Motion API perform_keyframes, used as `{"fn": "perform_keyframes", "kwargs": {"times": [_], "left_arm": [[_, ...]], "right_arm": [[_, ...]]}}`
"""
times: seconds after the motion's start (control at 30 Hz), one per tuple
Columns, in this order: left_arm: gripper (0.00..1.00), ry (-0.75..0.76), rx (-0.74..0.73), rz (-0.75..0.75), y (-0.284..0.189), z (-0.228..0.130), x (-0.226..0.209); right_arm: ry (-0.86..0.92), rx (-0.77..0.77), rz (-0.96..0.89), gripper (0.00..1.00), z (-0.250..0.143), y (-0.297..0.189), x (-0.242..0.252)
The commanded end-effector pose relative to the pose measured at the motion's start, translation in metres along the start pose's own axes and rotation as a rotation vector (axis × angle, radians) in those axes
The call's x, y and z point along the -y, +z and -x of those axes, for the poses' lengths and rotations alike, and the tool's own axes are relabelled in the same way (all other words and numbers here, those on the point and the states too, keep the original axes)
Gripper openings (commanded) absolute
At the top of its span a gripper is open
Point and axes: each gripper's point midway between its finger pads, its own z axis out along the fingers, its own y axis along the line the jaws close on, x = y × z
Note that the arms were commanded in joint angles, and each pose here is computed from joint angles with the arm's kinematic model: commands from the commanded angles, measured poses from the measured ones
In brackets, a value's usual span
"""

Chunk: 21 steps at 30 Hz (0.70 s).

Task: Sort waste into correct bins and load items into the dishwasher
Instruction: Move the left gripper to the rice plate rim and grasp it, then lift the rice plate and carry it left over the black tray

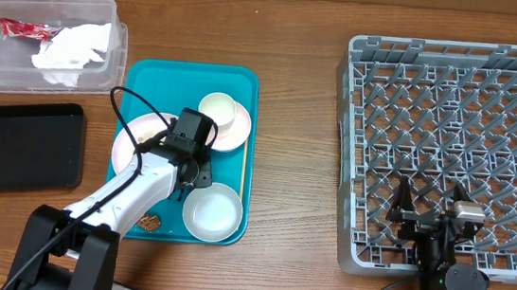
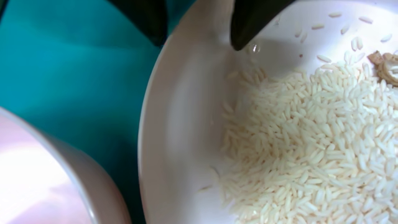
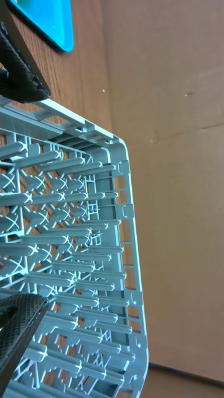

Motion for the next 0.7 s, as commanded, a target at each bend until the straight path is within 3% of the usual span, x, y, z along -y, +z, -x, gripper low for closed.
{"fn": "perform_keyframes", "kwargs": {"times": [0.0, 0.13, 0.23, 0.67], "left_arm": [[0.27, 0.026, -0.007, 0.048, 0.005, -0.005, -0.007], [0.24, 0.026, -0.003, 0.048, 0.002, -0.001, -0.006], [0.16, 0.035, 0.005, 0.044, 0.000, 0.003, -0.005], [0.04, 0.036, 0.004, 0.045, -0.004, 0.006, -0.004]], "right_arm": [[-0.001, 0.006, -0.011, 1.00, -0.001, 0.000, 0.002], [-0.001, 0.006, -0.011, 1.00, -0.001, 0.000, 0.002], [0.000, 0.006, -0.011, 1.00, -0.001, 0.000, 0.002], [-0.001, 0.006, -0.011, 1.00, -0.001, 0.000, 0.002]]}}
